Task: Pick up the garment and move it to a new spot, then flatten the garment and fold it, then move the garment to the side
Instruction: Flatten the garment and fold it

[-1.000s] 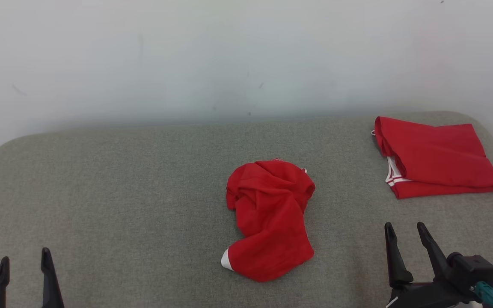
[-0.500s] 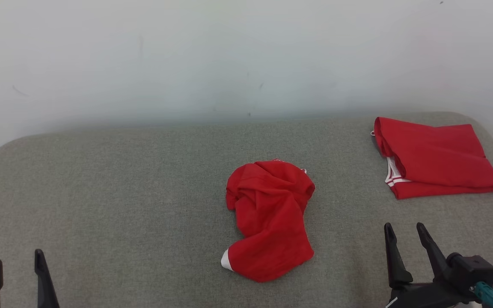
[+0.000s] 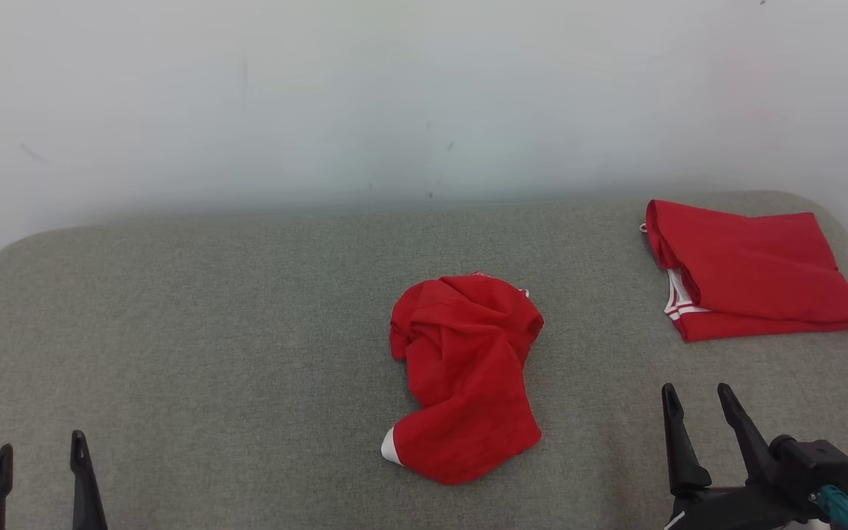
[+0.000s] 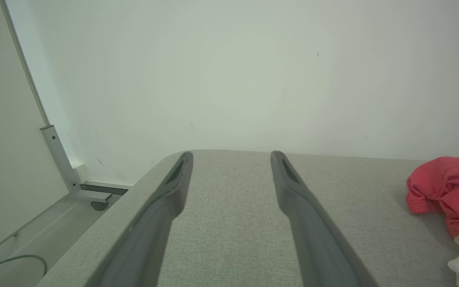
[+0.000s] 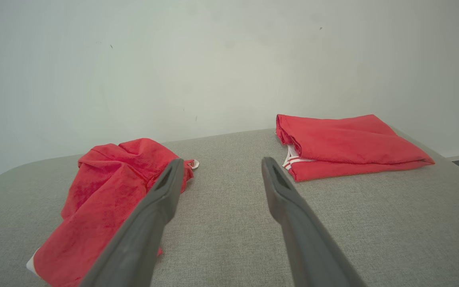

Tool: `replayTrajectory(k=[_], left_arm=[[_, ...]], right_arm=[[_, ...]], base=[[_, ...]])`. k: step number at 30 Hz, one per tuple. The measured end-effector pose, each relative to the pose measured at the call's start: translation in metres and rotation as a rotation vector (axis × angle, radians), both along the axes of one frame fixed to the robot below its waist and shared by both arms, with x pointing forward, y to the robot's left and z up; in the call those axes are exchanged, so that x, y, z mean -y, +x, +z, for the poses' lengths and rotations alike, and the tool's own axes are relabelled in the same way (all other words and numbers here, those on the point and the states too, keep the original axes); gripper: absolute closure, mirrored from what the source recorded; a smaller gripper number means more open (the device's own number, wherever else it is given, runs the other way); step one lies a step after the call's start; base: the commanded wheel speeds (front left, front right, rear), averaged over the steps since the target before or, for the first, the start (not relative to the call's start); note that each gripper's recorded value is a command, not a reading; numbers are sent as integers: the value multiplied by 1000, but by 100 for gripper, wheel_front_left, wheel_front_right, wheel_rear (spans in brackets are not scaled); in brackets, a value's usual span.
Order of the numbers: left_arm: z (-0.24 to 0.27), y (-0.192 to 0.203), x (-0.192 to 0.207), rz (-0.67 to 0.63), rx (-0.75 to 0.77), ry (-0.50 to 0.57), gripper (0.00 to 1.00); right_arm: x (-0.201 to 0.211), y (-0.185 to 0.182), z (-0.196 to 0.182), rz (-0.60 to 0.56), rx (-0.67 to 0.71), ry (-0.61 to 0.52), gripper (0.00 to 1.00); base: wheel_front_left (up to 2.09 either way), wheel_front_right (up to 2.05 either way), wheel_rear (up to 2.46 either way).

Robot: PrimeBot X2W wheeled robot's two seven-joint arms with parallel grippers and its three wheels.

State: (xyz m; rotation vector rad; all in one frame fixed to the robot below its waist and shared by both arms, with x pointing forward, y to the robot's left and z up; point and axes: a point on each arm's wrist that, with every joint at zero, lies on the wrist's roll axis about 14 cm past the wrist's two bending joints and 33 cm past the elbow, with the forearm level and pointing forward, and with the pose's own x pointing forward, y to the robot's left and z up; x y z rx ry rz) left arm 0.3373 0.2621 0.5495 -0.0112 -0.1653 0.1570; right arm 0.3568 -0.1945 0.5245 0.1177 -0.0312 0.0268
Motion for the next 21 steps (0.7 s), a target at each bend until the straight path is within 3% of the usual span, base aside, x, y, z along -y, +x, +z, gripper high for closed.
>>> replayTrajectory(k=[21], left_arm=[[-2,2,6,-26,-23,30,0]], right_arm=[[0,0,-3,0,-8,5,0]], base=[[0,0,0]])
